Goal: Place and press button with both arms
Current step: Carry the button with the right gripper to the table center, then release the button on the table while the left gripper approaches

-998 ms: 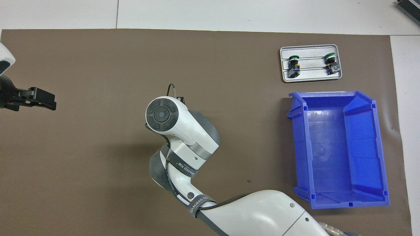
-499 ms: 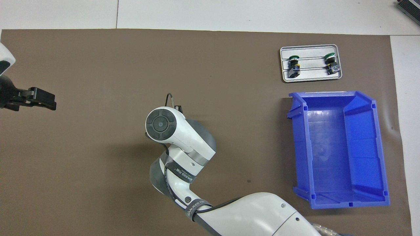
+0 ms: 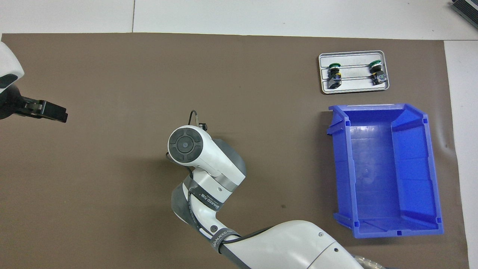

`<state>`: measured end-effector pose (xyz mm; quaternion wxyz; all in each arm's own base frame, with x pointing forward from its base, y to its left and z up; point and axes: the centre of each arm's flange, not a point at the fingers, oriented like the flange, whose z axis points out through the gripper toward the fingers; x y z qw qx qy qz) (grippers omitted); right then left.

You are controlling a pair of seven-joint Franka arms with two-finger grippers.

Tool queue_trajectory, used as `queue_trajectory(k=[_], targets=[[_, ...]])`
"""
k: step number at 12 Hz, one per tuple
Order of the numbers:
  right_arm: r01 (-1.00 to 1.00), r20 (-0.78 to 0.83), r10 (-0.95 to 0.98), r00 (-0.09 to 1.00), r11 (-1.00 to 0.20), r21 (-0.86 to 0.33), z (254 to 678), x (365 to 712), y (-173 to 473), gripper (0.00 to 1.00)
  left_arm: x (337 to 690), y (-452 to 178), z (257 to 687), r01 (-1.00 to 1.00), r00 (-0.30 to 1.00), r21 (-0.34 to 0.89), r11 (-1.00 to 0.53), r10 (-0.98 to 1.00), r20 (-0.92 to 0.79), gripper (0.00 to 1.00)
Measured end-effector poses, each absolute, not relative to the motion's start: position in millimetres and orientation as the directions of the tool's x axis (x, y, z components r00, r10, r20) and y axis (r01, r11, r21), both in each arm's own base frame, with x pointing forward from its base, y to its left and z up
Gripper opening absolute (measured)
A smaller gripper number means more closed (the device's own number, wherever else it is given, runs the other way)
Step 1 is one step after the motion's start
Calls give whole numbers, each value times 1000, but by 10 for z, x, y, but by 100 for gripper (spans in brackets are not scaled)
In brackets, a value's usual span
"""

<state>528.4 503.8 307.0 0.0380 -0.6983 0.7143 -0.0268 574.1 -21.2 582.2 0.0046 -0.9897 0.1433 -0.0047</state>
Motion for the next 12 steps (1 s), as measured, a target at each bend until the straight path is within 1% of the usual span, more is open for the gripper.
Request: queue_trajectory(k=[1, 2, 4, 5, 8, 10, 12], targets=[[-995, -21, -1000, -23, 25, -95, 3089, 5292, 5036, 96, 5748, -220, 5803, -361, 932, -14, -933, -361, 15, 100], [-995, -24, -1000, -9, 11, -100, 3123, 5300, 5031, 96, 5751, -232, 5791, -445, 895, -17, -896, -445, 18, 100], [-991, -25, -997, 70, -67, -115, 3246, 5333, 4997, 100, 5738, -263, 5752, -589, 808, -17, -808, -589, 12, 100], [-987, -27, -995, 100, -96, -127, 3355, 5383, 4927, 100, 5727, -289, 5739, -653, 757, -16, -757, -653, 9, 100], [-967, -11, -978, 208, -204, -154, 3756, 5523, 4471, 100, 5699, -415, 5726, -804, 594, -15, -594, -804, 3, 100], [-938, 17, -948, 318, -317, -136, 4028, 5544, 4020, 100, 5685, -458, 5714, -891, 454, -13, -454, -891, -1, 100], [-882, 31, -886, 463, -464, -83, 4306, 5531, 3513, 100, 5682, -464, 5715, -963, 268, -12, -268, -963, -3, 100]])
